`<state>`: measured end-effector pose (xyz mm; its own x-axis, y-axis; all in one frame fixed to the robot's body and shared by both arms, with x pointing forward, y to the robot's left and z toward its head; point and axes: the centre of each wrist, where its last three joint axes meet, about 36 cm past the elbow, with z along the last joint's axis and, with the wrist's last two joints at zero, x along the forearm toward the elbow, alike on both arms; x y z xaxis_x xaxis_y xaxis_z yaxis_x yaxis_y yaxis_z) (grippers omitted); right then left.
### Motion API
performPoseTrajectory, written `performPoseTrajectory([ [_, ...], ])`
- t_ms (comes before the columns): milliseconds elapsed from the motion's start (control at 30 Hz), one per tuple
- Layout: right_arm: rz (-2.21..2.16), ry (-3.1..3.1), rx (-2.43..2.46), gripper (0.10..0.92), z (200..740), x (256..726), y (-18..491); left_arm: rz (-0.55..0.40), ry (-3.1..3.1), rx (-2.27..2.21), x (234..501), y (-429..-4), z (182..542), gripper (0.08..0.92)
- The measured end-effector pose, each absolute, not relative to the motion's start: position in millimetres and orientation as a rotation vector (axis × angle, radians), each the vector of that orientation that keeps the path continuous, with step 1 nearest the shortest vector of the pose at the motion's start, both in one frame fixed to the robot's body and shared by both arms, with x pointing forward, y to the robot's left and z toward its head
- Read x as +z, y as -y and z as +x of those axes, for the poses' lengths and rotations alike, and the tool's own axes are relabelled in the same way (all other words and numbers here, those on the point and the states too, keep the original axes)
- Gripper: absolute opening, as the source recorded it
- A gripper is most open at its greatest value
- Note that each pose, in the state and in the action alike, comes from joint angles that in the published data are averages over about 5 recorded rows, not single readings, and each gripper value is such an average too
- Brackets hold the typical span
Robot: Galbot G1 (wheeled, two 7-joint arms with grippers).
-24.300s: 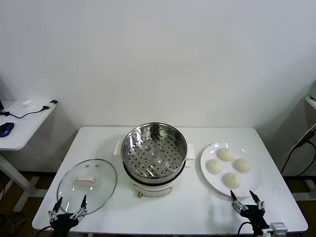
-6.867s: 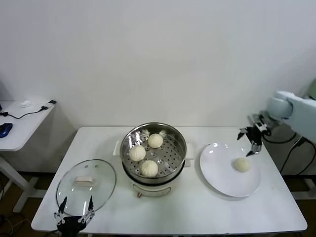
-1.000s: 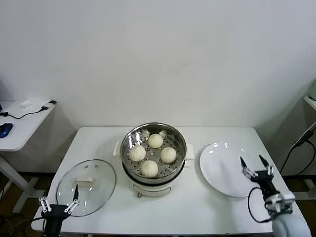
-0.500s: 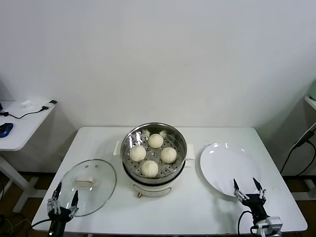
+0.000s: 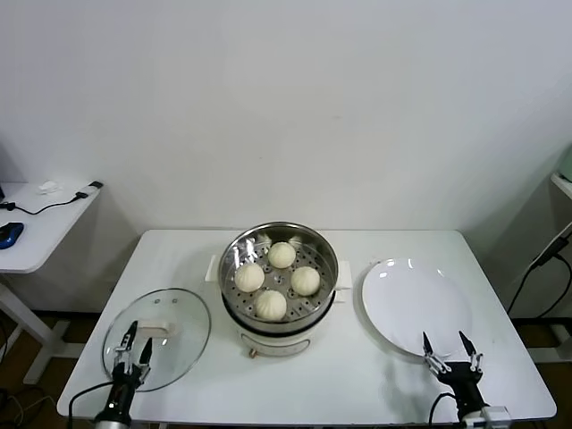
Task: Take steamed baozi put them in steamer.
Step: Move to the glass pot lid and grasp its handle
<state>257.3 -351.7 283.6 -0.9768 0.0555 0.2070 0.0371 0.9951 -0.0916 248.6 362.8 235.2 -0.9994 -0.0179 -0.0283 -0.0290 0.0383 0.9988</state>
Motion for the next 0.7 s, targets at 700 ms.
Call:
performPoseTrajectory([
  [700, -0.072, 2.924, 0.146, 0.823, 251, 283, 353, -0.078, -2.268, 2.262, 227, -368, 299, 0.766],
])
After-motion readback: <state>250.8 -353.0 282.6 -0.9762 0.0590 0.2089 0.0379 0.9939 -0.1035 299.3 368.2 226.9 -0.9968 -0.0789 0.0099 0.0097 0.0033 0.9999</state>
